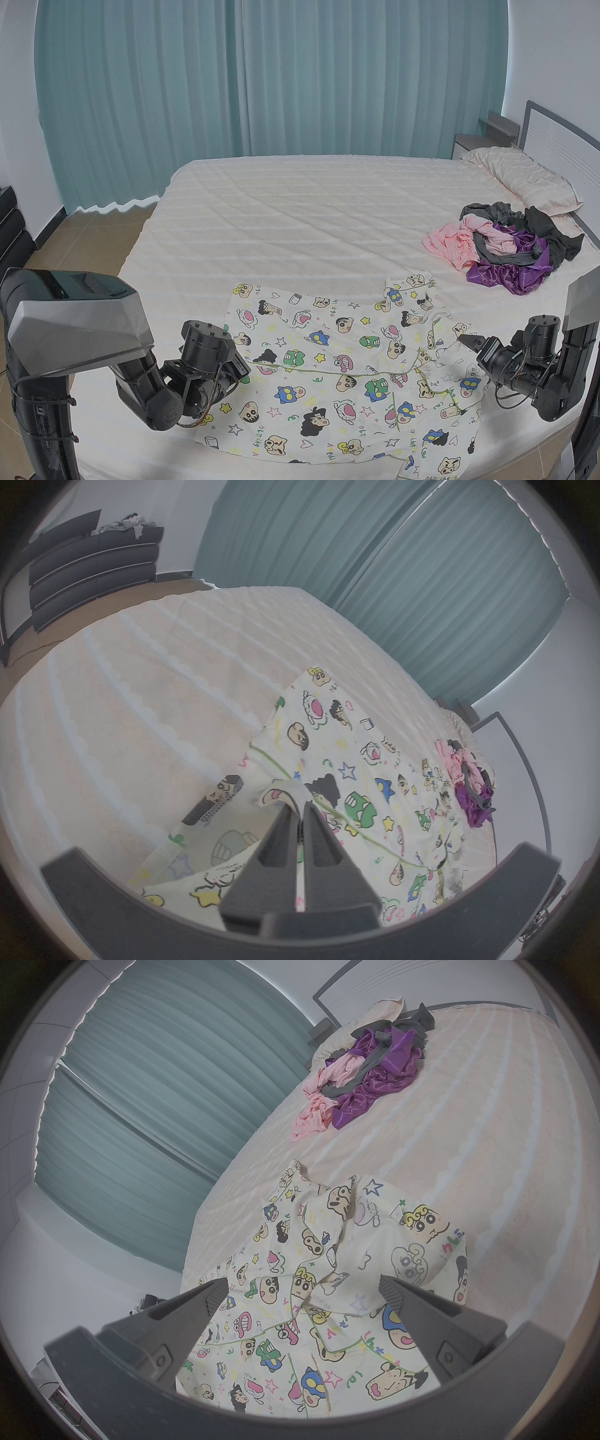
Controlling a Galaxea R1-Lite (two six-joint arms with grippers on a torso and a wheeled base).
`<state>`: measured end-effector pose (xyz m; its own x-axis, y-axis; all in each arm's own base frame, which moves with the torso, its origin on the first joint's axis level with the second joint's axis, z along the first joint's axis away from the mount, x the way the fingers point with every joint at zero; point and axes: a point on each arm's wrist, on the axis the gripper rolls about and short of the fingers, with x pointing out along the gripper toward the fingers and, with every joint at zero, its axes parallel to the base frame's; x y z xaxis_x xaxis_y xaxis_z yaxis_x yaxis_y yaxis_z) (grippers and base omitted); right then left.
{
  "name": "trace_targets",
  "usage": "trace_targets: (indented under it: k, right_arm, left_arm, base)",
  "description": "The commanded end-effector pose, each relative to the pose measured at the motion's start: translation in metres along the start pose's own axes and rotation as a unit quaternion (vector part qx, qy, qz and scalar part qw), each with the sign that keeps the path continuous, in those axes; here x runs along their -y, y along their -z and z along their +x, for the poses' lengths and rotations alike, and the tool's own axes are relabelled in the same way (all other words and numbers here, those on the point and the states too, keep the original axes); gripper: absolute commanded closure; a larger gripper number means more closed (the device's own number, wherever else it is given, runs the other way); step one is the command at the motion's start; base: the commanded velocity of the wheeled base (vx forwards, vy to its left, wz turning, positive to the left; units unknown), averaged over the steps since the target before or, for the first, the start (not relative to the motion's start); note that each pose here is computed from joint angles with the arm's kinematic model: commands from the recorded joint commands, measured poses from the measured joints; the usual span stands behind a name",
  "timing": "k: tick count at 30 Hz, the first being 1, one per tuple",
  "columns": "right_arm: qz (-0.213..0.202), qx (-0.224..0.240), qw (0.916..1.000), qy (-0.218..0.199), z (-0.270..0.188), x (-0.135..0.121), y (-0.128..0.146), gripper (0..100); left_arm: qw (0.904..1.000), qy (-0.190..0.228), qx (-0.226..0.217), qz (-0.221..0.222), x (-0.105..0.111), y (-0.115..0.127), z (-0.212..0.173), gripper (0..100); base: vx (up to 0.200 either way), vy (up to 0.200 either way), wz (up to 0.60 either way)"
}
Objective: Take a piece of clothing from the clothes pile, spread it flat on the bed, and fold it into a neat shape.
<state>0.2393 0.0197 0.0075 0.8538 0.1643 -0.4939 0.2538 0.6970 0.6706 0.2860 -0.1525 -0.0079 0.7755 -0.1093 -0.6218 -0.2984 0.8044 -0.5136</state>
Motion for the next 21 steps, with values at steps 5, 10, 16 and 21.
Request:
trace_targets:
  k: [5, 10, 16, 21]
  right_arm:
    - [-0.001, 0.003, 1.0, -0.003, -0.001, -0.001, 0.0, 0]
    - [-0.001, 0.002, 1.0, -0.003, -0.001, 0.0, 0.0, 0]
    - [-0.002, 0.002, 1.0, -0.001, -0.001, 0.0, 0.0, 0]
    - [-0.003, 0.001, 1.0, 0.001, -0.001, 0.0, 0.001, 0]
  left_arm:
    - [0.9997, -0.023, -0.004, -0.002, -0.012, 0.002, 0.012, 100]
    - [0.9995, -0.032, -0.004, -0.004, -0.016, 0.002, 0.017, 100]
    - [0.9993, -0.033, 0.011, -0.016, -0.019, -0.007, 0.021, 100]
    - [0.9989, -0.037, 0.017, -0.023, -0.023, -0.011, 0.023, 0]
  base:
    - [0.0, 0.0, 0.0]
    - [0.0, 0.0, 0.0]
    - [0.0, 0.0, 0.0]
    - [0.0, 0.0, 0.0]
